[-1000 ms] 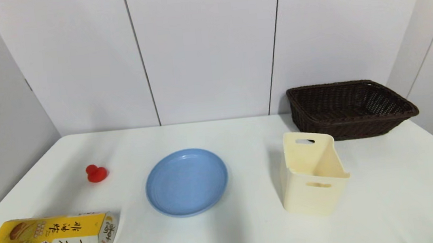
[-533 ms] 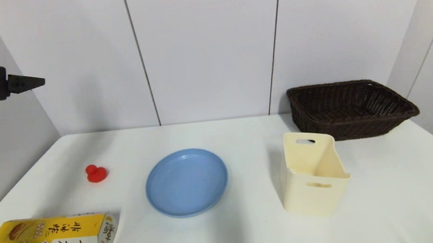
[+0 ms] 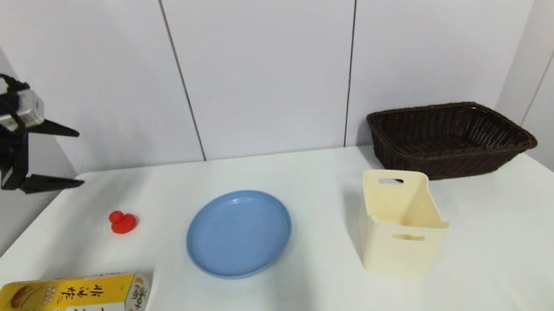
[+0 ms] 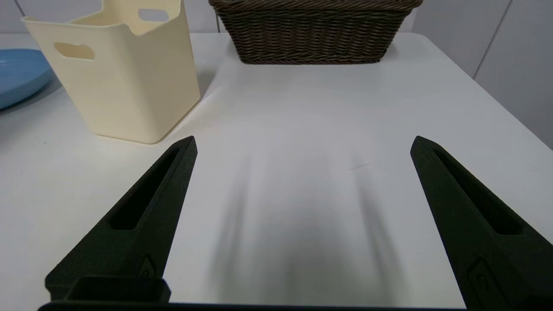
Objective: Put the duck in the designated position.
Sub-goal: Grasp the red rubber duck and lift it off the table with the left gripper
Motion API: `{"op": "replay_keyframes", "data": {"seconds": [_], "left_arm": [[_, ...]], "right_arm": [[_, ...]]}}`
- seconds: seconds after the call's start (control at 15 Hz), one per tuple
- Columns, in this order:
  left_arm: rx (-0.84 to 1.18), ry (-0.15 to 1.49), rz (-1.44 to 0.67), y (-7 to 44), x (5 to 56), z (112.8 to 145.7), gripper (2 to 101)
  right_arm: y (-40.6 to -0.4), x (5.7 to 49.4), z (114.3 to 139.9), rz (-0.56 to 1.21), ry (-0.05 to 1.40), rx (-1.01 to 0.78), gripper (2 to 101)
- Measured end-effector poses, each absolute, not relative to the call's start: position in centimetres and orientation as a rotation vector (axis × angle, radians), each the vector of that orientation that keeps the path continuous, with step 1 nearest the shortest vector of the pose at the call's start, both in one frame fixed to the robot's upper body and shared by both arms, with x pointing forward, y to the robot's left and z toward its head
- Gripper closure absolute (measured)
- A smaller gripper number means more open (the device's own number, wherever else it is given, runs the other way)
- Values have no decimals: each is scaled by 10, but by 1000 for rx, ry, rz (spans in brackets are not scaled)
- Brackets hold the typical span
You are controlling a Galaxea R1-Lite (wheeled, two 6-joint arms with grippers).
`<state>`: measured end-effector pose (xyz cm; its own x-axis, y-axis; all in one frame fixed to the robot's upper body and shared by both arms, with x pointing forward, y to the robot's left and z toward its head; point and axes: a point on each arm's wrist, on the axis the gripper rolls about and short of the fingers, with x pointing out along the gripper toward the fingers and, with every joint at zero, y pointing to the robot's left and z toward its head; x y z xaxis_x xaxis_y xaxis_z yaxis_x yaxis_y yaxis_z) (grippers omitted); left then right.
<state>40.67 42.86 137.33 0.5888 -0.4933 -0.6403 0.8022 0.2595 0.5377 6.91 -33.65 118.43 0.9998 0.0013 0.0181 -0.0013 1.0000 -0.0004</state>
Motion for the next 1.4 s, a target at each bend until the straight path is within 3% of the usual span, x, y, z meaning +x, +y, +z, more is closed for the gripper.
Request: {"op": "replay_keyframes", "data": {"seconds": [0.2, 0.4, 0.53, 0.93, 1.4], "left_arm": [[1141, 430, -1110, 442, 407, 1330, 53], [1383, 574, -1209, 449, 412, 1310, 53], [1417, 638, -1238, 448, 420, 1299, 53], [1285, 711, -1202, 444, 439, 1274, 53], [1092, 755, -1115, 430, 448, 1277, 53]], "right_arm": [[-336, 69, 1184, 1, -18, 0, 43], [-336, 69, 1184, 1, -18, 0, 43], [-336, 69, 1184, 1, -18, 0, 43], [-336, 69, 1184, 1, -18, 0, 43], [-336, 69, 1184, 1, -18, 0, 43]]}}
